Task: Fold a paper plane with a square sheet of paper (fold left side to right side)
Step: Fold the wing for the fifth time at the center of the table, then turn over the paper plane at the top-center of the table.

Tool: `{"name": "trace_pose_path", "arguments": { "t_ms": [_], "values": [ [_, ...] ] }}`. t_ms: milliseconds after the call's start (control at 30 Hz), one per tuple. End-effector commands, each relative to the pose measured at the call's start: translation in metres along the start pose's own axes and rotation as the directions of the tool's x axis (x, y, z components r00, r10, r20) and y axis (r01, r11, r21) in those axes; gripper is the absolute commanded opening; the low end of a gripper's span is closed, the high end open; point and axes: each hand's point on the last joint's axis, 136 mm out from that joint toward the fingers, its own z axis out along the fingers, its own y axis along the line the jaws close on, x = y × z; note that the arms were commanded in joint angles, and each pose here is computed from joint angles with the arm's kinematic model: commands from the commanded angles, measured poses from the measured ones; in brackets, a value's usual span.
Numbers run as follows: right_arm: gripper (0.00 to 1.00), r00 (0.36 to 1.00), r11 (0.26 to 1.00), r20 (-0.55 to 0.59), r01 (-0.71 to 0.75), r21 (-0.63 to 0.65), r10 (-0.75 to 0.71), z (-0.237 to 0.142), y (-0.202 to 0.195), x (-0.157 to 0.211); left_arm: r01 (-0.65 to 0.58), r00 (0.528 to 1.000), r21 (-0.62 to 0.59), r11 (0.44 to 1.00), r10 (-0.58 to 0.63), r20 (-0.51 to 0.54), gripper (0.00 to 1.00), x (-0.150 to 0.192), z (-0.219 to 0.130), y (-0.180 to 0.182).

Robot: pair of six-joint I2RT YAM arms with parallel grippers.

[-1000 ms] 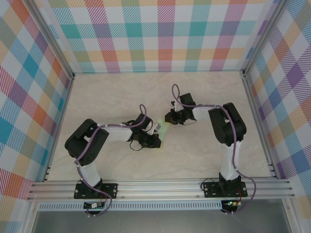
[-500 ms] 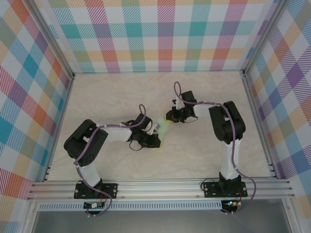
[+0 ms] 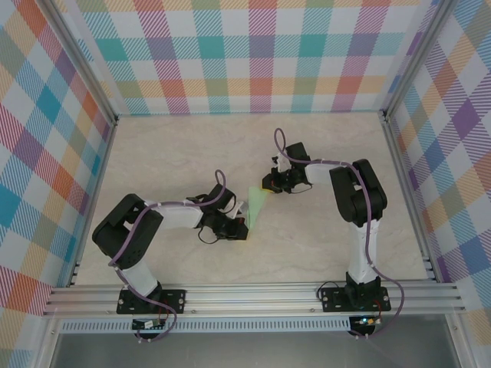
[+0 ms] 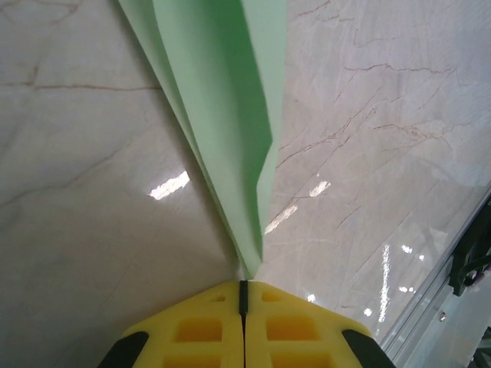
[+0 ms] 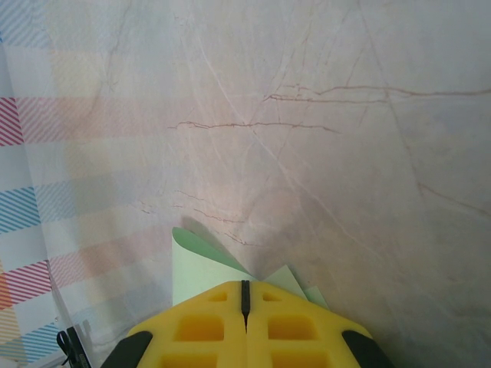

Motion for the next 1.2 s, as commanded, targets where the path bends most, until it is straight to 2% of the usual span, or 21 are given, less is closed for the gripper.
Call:
{"name": "trace_pose_path", "arguments": {
  "t_ms": [0,400,533,633,733,867,1000,1100,1167],
  "values": [
    [0.03,0.999,0.988,0.044,-0.026,0.15,0.02,0.004,-0.051,-0.01,0.049,0.998,-0.045,0.998,-0.051,-0.047,0.05,0.019,-0.005,0.014],
    [0.04,0.991,0.976,-0.027,-0.123,0.181,0.13,0.005,-0.053,-0.001,0.001,0.996,0.028,1.0,-0.003,0.094,0.06,-0.017,-0.045,-0.02],
    [0.05,0.989,0.978,-0.048,-0.133,0.161,0.143,0.006,-0.047,-0.001,-0.002,0.99,0.031,1.0,-0.003,0.141,0.06,-0.027,-0.054,-0.024],
    [0.07,0.993,0.986,-0.022,-0.113,0.123,0.116,0.0,-0.033,-0.008,0.001,0.982,0.01,1.0,-0.002,0.19,0.08,-0.035,-0.064,-0.024],
    [0.17,0.998,0.991,0.044,-0.052,0.121,0.047,-0.024,-0.008,-0.024,0.003,0.965,-0.029,1.0,0.005,0.261,0.1,-0.047,-0.079,-0.023],
    [0.37,0.991,0.974,0.128,0.01,0.227,-0.04,-0.07,0.015,-0.035,0.014,0.925,-0.127,0.992,0.036,0.379,0.18,-0.062,-0.106,-0.019],
    [0.54,0.99,0.913,0.12,0.015,0.408,-0.07,-0.095,0.019,-0.012,0.076,0.861,-0.242,0.967,0.059,0.506,0.38,-0.07,-0.14,-0.006],
    [0.68,0.995,0.854,0.07,0.03,0.519,-0.078,-0.09,0.021,0.018,0.122,0.81,-0.313,0.942,0.088,0.58,0.5,-0.073,-0.163,0.004],
    [0.77,0.996,0.829,0.045,0.036,0.558,-0.074,-0.08,0.024,0.036,0.146,0.782,-0.343,0.928,0.104,0.614,0.55,-0.073,-0.176,0.008]
  ]
}}
